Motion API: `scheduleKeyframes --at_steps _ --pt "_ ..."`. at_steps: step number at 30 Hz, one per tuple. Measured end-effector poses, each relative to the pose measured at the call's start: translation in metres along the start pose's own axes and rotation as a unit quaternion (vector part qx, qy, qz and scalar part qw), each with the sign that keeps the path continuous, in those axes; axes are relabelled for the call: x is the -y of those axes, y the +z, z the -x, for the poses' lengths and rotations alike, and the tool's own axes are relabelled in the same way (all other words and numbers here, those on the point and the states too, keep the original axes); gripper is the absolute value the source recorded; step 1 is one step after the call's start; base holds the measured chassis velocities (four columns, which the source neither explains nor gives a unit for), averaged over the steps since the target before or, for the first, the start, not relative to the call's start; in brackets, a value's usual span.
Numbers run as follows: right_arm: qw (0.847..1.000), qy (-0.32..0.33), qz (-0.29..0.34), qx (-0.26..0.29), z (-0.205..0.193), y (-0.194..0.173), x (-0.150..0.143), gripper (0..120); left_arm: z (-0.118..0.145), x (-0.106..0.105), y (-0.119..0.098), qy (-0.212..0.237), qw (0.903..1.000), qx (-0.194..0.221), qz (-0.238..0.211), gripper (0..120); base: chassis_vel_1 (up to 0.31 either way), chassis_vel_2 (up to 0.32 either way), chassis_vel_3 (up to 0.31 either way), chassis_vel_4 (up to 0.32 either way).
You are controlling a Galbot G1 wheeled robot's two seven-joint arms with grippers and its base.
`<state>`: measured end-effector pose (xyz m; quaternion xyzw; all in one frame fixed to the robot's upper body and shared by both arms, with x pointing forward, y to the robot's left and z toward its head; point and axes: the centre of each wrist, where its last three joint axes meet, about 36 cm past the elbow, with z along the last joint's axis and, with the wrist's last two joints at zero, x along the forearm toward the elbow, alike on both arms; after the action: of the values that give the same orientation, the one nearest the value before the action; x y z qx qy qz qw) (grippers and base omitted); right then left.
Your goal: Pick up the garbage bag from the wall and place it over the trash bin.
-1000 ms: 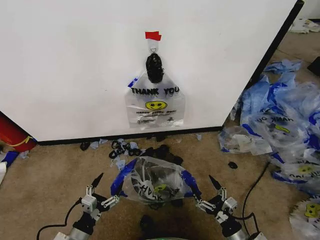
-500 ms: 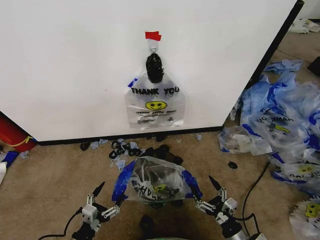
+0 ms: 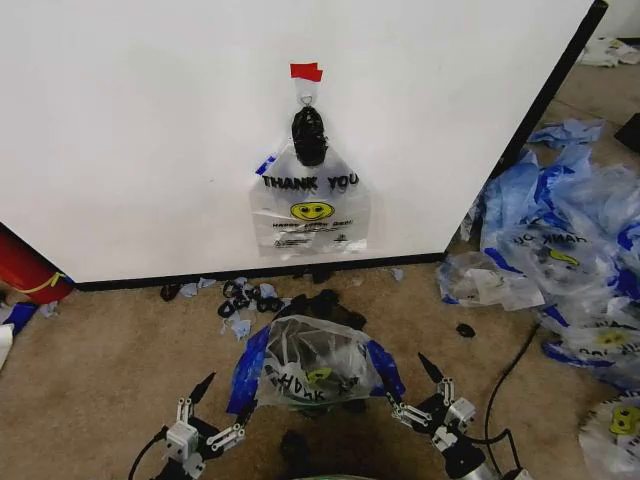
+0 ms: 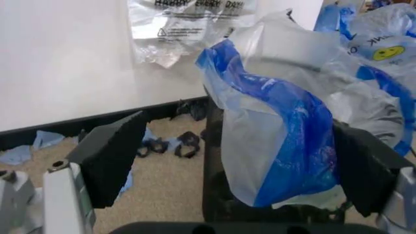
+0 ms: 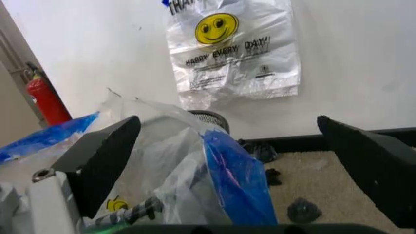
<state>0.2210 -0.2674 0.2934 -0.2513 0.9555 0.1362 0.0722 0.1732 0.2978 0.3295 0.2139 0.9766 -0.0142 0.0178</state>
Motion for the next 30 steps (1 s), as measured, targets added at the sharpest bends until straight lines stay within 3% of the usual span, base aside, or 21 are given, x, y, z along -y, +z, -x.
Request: scheduleKeyframes --at_steps 15,30 --pt "1.000 0.000 -0.003 -0.005 0.006 0.002 0.002 100 0.010 -0.005 -0.003 0.024 0.9997 0.004 -0.009 94 0.000 0.000 0.000 0.000" --pt "1.000 0.012 -0.012 -0.014 0.022 0.007 0.010 100 0.041 -0.047 -0.019 0.091 0.9956 0.005 -0.021 94 0.000 0.000 0.000 0.000"
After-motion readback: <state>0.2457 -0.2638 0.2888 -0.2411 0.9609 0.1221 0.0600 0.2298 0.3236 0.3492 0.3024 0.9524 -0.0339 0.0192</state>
